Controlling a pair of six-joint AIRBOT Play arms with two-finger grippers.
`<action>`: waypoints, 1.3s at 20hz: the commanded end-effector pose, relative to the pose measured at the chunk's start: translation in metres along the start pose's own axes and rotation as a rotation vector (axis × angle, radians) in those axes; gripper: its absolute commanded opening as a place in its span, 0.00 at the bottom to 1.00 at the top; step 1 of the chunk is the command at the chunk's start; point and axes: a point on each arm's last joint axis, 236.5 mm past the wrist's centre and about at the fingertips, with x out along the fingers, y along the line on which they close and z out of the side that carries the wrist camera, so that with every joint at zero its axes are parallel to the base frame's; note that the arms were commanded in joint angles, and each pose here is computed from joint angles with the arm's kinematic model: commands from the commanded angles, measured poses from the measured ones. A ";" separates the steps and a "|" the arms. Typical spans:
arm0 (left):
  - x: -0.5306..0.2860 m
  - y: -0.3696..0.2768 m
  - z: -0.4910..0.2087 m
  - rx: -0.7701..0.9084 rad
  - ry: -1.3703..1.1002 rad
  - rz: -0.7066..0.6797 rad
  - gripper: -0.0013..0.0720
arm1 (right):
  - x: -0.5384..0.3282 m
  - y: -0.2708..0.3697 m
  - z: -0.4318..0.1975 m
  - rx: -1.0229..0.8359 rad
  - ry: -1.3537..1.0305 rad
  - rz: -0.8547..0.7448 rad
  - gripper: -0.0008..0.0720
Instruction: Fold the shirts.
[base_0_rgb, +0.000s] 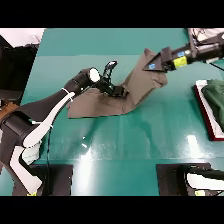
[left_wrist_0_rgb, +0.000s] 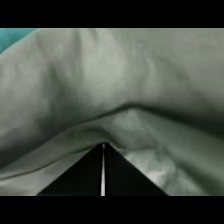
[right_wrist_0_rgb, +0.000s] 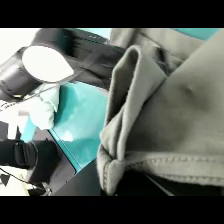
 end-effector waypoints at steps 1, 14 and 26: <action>0.007 0.000 0.004 0.042 -0.010 -0.003 0.05 | 0.030 0.009 0.005 -0.054 0.062 -0.068 0.04; -0.225 0.139 0.062 -0.026 -0.217 0.236 0.05 | 0.127 0.044 0.018 -0.161 0.090 -0.024 0.04; -0.356 0.176 0.030 -0.104 -0.292 0.352 0.05 | 0.307 0.119 -0.001 -0.356 -0.059 0.204 0.94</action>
